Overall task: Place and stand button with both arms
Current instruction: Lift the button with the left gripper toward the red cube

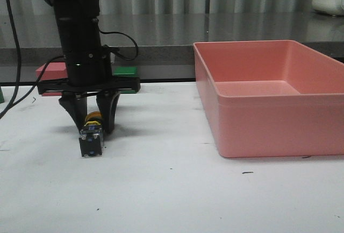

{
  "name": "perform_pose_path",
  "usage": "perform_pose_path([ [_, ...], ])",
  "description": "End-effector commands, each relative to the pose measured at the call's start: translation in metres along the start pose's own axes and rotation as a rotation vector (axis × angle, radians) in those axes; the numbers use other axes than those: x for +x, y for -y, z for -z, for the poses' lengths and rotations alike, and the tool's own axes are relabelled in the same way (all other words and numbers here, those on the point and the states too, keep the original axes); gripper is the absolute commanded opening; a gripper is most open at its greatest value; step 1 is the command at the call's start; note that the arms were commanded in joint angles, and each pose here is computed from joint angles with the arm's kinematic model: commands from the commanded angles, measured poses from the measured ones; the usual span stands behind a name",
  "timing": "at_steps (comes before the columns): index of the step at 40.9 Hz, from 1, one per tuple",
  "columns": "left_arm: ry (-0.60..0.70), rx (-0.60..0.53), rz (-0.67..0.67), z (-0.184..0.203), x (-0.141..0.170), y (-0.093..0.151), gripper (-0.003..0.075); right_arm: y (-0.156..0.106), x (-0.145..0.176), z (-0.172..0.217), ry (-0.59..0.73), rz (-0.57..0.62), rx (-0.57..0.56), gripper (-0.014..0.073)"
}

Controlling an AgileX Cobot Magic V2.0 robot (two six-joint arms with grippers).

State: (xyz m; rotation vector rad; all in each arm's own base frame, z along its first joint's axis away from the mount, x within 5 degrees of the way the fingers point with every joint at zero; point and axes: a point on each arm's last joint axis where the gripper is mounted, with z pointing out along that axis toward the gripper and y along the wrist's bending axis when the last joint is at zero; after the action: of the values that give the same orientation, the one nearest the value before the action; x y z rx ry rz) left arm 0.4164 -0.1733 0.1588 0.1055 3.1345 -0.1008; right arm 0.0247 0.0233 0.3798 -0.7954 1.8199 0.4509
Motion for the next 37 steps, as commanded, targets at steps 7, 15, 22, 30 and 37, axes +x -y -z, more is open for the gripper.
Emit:
perform_pose_path([
  [7,0.218,-0.088,-0.045,0.088,0.007,-0.012,0.0204,0.001,-0.012,0.003,0.09,0.008,0.011,0.0447],
  [15,0.417,-0.117,-0.074,0.141,0.022,-0.021,0.0204,0.001,-0.012,0.003,0.09,0.008,0.011,0.0447],
  [22,0.591,-0.117,-0.136,0.166,0.045,-0.03,0.0204,0.001,-0.012,0.003,0.09,0.008,0.011,0.0447],
  [30,0.706,-0.141,-0.211,0.173,0.072,-0.049,0.0204,0.001,-0.012,0.003,0.09,0.008,0.011,0.0447],
  [37,0.758,-0.151,-0.181,0.166,0.092,-0.082,0.0204,0.001,-0.012,0.003,0.09,0.008,0.011,0.0447],
])
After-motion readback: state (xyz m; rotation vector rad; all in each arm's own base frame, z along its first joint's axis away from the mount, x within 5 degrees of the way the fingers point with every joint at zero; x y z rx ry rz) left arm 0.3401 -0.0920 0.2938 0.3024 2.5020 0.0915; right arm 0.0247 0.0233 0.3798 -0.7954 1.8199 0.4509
